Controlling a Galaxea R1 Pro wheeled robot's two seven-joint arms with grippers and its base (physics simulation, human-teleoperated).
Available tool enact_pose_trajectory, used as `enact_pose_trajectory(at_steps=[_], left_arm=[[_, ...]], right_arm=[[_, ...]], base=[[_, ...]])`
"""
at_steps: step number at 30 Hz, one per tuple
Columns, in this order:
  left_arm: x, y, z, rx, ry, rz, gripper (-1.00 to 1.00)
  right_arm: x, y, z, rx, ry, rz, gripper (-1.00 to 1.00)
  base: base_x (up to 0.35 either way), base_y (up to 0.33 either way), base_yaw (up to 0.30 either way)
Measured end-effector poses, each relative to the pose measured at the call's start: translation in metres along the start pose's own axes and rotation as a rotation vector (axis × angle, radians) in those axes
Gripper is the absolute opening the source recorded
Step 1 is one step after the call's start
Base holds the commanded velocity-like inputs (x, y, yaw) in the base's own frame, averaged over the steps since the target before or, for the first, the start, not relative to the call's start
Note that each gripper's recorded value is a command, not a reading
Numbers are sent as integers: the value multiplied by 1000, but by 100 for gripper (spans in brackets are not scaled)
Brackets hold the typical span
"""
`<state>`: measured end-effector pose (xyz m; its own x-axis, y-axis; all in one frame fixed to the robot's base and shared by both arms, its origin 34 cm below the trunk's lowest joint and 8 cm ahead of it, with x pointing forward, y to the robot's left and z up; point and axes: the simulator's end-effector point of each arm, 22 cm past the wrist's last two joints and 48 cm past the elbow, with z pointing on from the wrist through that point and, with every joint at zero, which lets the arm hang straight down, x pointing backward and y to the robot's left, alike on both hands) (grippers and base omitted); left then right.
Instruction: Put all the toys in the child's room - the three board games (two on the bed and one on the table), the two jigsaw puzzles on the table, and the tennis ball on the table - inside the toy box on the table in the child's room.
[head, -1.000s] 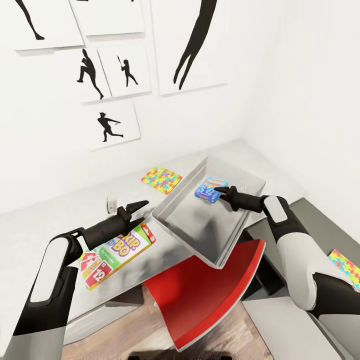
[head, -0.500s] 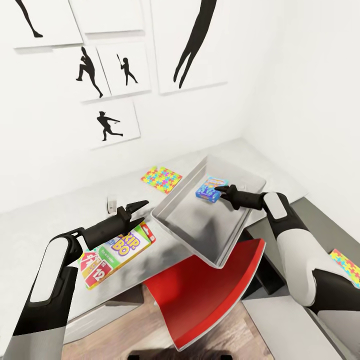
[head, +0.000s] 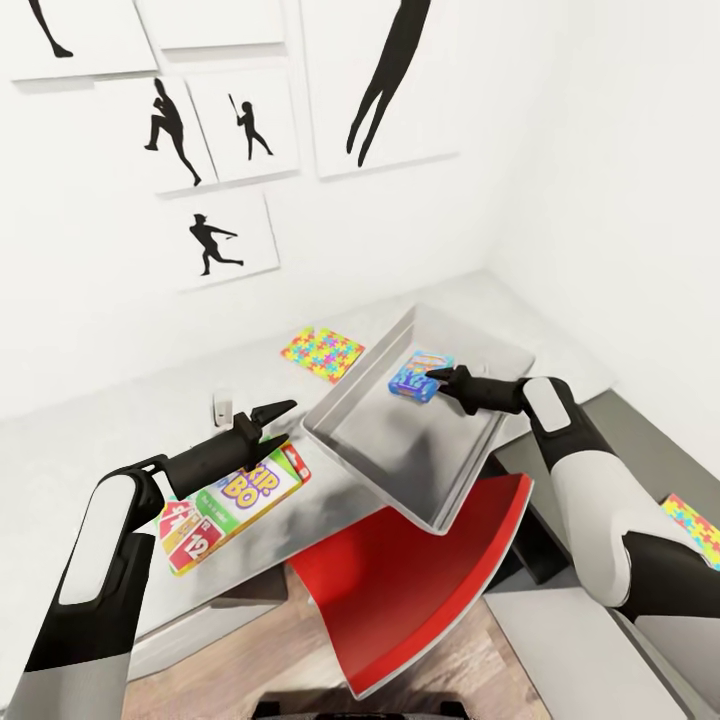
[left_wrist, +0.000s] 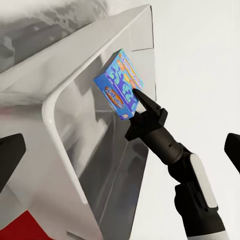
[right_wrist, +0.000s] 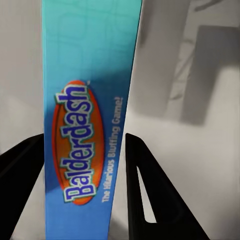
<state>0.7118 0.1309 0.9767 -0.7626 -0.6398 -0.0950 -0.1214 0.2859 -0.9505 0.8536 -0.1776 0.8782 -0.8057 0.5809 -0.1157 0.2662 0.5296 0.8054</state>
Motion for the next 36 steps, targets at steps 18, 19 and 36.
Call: enact_pose_trajectory(at_steps=[18,19,36], left_arm=[[0,5,2,14,4,-11,100],[0,6,2,14,4,-11,100],[0,6,2,14,4,-13,100]], right_arm=[[-1,-10,8,9,-7,2,-100],[-1,-10,8,9,-9,1,-100],[-3,-12,8,15,-18,0,-100]], base=[[0,0,0],[0,0,0],[0,0,0]])
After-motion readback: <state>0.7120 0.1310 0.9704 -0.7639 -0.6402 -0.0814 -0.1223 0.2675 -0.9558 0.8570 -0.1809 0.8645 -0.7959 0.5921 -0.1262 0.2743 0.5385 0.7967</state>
